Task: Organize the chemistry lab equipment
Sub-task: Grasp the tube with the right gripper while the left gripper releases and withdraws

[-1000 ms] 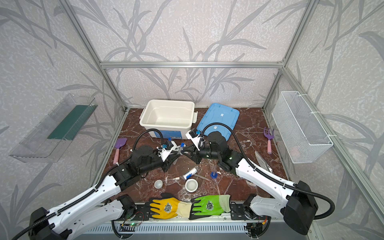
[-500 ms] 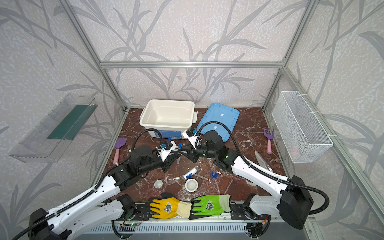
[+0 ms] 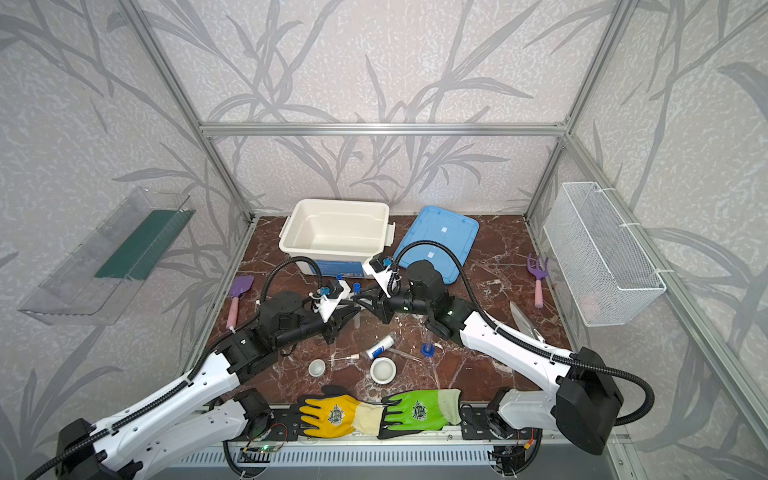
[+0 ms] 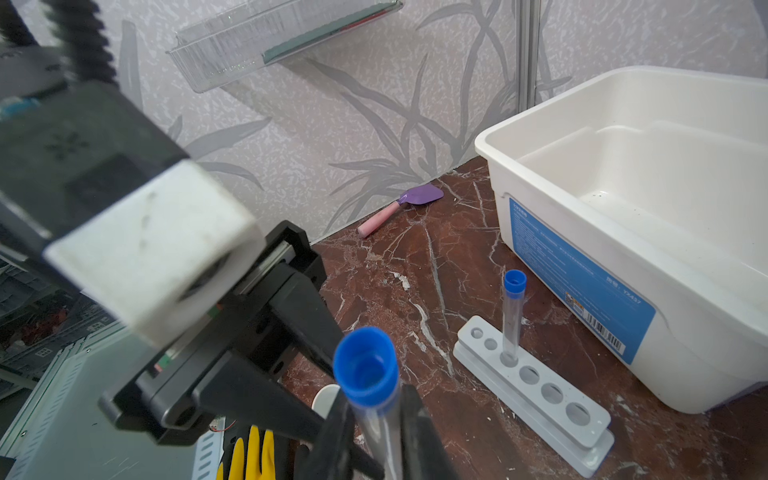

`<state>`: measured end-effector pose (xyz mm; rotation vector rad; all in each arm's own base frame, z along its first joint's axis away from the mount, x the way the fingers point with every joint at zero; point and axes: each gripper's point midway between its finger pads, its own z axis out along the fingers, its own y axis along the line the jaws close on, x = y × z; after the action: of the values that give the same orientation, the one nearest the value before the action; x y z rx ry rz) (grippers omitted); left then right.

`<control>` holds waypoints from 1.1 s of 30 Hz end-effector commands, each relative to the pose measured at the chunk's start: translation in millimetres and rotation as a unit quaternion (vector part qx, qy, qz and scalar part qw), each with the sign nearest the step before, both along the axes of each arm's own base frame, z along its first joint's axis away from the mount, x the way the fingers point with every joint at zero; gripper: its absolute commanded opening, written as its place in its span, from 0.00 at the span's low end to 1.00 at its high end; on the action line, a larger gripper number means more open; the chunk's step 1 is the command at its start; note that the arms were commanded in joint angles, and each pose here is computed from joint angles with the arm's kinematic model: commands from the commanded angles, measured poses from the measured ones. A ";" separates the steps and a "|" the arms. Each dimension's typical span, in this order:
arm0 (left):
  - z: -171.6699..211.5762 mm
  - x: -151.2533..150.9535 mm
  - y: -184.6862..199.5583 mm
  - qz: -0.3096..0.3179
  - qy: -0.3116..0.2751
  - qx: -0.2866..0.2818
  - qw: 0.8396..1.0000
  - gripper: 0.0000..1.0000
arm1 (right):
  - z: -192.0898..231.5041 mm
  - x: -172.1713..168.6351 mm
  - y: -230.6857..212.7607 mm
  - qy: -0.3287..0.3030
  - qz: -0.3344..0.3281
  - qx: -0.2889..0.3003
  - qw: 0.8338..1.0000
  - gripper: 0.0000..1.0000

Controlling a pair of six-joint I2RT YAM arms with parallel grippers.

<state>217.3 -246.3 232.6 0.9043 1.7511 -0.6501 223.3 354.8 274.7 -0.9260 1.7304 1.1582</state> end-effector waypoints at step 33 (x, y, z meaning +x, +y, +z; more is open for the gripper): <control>4.6 2.2 8.9 0.026 -0.015 -0.006 1.000 0.68 | 20.6 6.7 12.3 -0.044 -0.013 0.021 0.999 0.09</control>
<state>219.1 -242.2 228.5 0.8819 1.7653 -0.6283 224.7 368.2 274.3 -0.9190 1.6999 1.1680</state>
